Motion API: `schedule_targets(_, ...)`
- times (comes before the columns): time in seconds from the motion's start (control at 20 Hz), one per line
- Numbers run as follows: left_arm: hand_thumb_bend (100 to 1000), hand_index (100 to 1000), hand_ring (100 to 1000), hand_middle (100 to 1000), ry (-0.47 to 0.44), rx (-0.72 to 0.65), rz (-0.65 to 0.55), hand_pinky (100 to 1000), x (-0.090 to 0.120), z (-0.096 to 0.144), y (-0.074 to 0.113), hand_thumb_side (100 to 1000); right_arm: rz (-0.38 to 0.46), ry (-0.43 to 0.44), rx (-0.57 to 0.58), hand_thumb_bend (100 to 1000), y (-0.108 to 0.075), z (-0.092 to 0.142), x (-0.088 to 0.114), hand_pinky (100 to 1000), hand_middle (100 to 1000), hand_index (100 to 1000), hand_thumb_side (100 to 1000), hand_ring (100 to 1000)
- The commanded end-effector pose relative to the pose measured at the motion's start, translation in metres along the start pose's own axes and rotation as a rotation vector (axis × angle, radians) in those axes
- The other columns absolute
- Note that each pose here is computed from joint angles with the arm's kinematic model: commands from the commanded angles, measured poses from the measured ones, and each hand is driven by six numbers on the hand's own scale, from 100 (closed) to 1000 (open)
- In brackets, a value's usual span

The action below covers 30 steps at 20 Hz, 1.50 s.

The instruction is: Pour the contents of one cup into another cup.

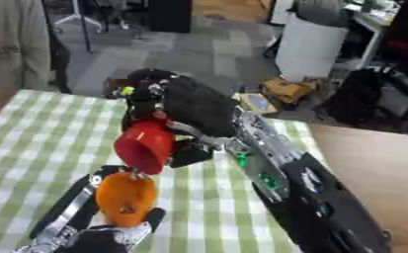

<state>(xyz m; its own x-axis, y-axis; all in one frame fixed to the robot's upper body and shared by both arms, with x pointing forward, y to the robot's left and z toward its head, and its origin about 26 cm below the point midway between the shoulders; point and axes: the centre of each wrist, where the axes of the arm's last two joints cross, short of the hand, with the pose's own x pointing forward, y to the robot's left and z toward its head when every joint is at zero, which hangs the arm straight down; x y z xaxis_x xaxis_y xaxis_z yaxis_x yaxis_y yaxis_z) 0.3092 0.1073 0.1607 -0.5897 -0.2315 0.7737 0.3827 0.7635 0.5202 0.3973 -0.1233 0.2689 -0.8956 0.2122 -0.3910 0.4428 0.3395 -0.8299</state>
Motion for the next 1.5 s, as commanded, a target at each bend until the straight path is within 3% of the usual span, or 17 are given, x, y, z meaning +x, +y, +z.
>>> schedule_targets(0.05, 100, 502, 705, 373, -0.032, 0.012, -0.006, 433, 0.008, -0.005, 0.005, 202, 0.05, -0.02, -0.007, 245, -0.015, -0.003, -0.004, 862, 367, 492, 100, 452)
schedule_targets(0.75, 100, 503, 707, 377, -0.026, 0.038, -0.014, 448, 0.006, -0.003, 0.007, 219, 0.065, -0.008, -0.019, 248, -0.016, -0.001, -0.005, 856, 366, 492, 100, 450)
schedule_targets(0.85, 185, 509, 716, 387, -0.022, 0.072, -0.026, 472, 0.002, -0.001, 0.007, 250, 0.066, 0.0, -0.029, 249, -0.017, -0.001, -0.005, 847, 365, 491, 100, 447)
schedule_targets(1.05, 303, 534, 751, 404, 0.027, 0.149, -0.062, 502, -0.02, 0.008, 0.008, 296, 0.056, 0.019, -0.045, 250, -0.018, 0.002, -0.005, 827, 361, 490, 100, 441)
schedule_targets(1.5, 396, 540, 757, 411, 0.161, 0.378, -0.189, 514, -0.082, 0.039, 0.024, 317, 0.026, 0.041, -0.084, 253, -0.024, 0.007, -0.003, 785, 352, 486, 100, 430)
